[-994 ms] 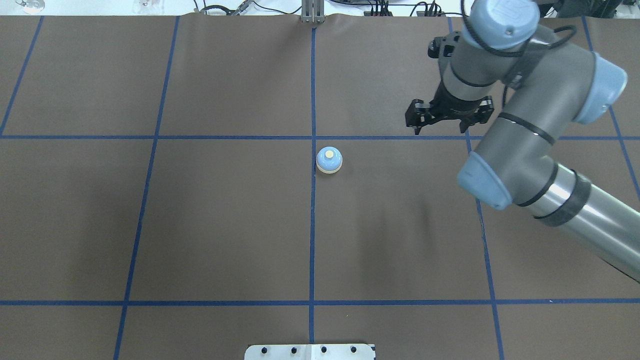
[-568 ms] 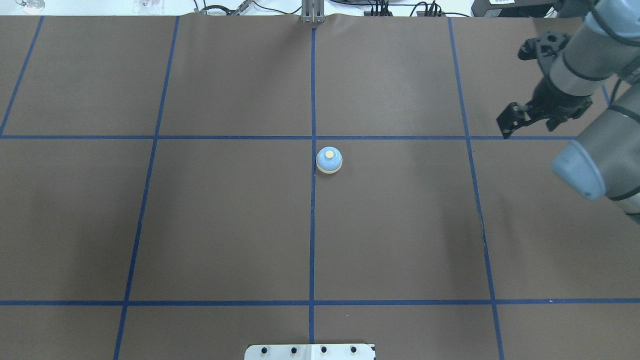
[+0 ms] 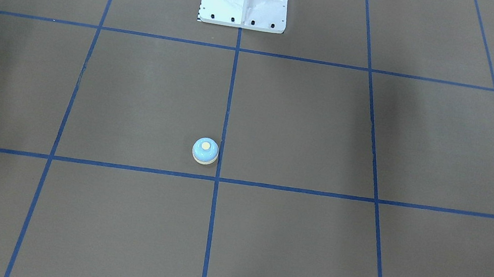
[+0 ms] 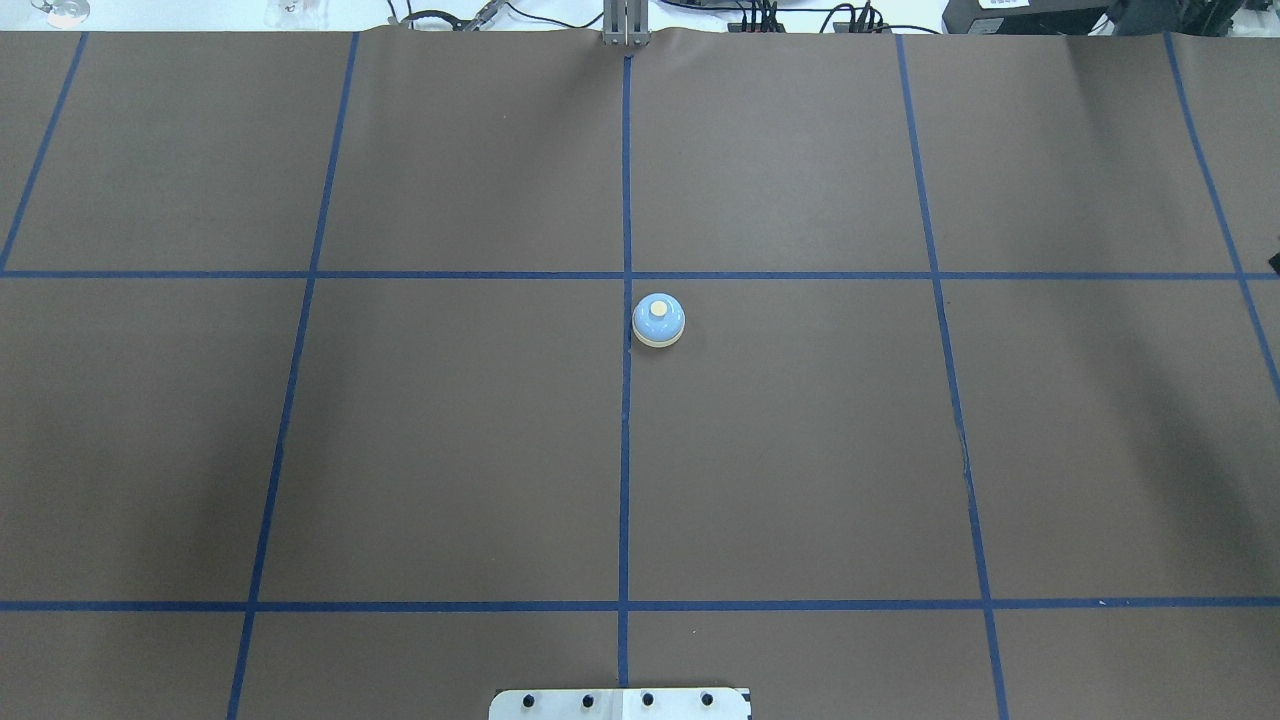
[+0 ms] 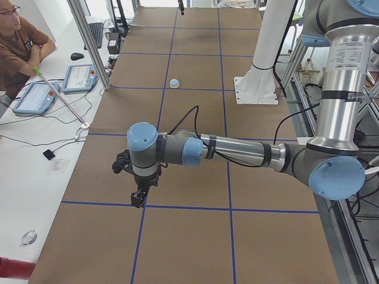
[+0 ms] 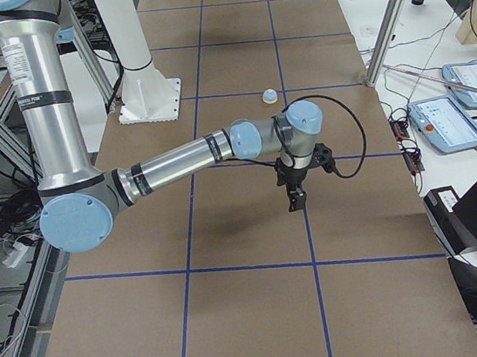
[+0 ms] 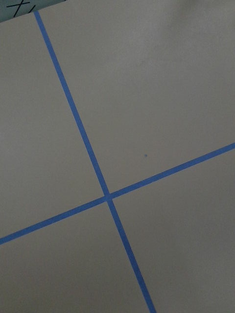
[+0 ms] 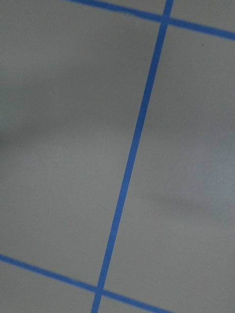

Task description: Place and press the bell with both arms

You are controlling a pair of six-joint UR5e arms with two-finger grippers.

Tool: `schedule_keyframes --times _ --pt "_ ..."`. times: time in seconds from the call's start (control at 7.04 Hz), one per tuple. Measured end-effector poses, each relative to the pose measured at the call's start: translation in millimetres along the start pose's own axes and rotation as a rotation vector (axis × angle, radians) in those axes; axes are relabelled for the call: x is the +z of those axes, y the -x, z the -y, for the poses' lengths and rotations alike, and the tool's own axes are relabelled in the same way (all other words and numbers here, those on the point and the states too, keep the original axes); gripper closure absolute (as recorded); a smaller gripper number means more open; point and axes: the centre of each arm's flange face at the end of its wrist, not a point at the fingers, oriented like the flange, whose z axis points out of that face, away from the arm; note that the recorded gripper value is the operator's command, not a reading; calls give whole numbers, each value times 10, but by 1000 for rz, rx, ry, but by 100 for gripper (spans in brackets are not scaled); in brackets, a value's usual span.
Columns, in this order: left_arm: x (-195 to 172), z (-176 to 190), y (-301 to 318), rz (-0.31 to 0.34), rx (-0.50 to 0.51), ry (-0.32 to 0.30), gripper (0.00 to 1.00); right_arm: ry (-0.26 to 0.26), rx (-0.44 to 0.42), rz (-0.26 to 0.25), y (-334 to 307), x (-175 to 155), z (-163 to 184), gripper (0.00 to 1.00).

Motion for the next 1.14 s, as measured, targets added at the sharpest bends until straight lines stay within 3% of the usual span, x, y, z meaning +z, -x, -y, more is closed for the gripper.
schedule_keyframes --times 0.28,1.14 --pt "66 -116 19 -5 -11 9 0 -9 15 13 -493 -39 -206 0" --pt "160 -552 -100 -33 -85 24 0 0 106 9 -915 3 -465 0"
